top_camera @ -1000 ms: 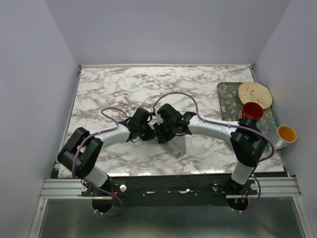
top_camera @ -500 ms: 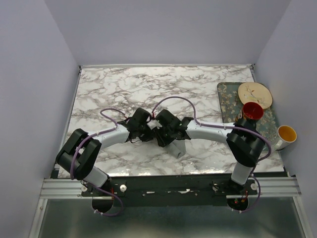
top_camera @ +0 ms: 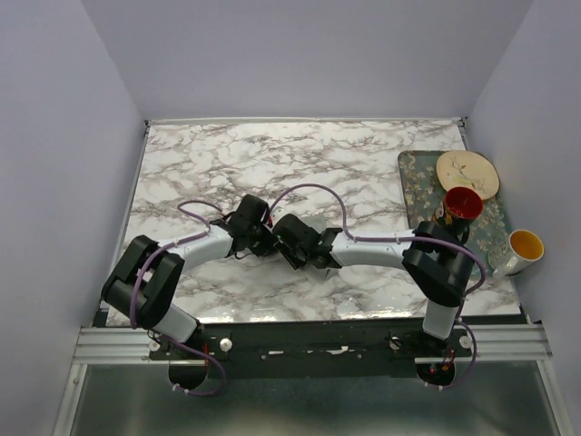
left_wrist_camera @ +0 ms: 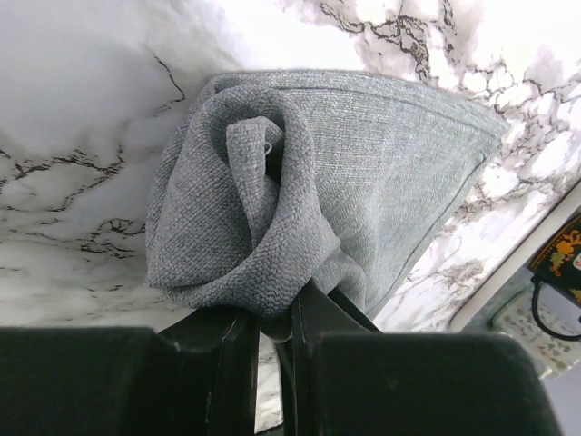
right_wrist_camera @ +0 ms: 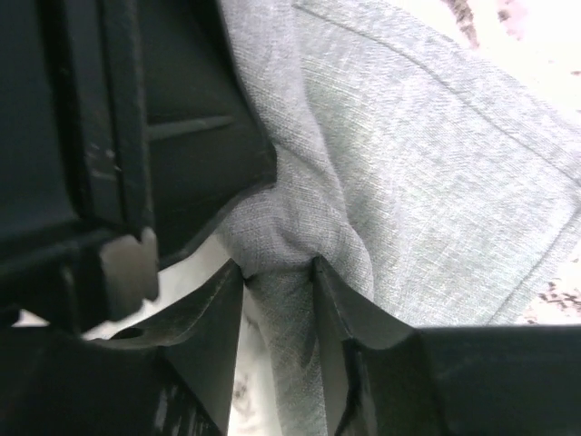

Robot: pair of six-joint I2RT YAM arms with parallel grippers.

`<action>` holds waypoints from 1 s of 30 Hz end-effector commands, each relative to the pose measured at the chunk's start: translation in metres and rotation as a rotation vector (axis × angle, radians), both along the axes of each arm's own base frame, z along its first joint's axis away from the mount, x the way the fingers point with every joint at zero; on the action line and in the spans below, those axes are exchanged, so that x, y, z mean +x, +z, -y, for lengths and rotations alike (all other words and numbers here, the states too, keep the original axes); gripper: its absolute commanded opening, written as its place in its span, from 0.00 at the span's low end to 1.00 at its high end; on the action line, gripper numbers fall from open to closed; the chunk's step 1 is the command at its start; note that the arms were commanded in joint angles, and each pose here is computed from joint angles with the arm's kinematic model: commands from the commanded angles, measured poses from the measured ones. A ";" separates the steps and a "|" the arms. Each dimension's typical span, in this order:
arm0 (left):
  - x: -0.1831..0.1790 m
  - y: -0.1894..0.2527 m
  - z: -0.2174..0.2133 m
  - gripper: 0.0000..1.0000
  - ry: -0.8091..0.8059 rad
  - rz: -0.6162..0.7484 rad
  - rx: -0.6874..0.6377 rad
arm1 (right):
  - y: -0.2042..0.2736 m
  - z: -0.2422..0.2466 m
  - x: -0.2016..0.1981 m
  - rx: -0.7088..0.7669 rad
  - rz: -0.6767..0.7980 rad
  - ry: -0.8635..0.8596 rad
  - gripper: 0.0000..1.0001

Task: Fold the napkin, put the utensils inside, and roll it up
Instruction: Roll the napkin with the utensil

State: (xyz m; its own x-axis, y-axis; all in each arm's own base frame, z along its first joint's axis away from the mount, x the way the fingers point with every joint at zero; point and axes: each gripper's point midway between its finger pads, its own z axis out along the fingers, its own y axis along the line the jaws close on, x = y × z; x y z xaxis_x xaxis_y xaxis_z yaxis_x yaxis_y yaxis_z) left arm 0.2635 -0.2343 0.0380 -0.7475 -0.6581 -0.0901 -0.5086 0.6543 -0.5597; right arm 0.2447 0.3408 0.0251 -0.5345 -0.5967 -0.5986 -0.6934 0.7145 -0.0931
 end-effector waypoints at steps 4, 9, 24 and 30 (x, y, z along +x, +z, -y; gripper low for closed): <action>-0.006 0.032 0.014 0.07 -0.051 0.012 -0.134 | -0.068 0.064 0.001 -0.319 -0.008 -0.054 0.25; -0.007 0.027 0.008 0.12 -0.056 0.007 -0.132 | -0.058 0.050 -0.002 -0.267 -0.029 -0.004 0.01; -0.011 0.042 -0.042 0.71 -0.076 0.132 0.009 | -0.012 -0.001 -0.038 0.448 -0.725 0.167 0.01; -0.014 0.031 -0.029 0.74 -0.109 0.077 -0.007 | -0.014 0.007 -0.028 0.608 -0.964 0.151 0.01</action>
State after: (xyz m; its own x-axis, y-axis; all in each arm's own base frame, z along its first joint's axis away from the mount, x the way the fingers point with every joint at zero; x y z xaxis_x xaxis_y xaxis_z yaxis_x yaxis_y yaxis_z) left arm 0.2595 -0.1971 0.0818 -0.7646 -0.6170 -0.1863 -0.3908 0.6737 -0.6273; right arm 0.2526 0.3480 0.0309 -0.7875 -0.4144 -0.4562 -0.6128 0.4483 0.6508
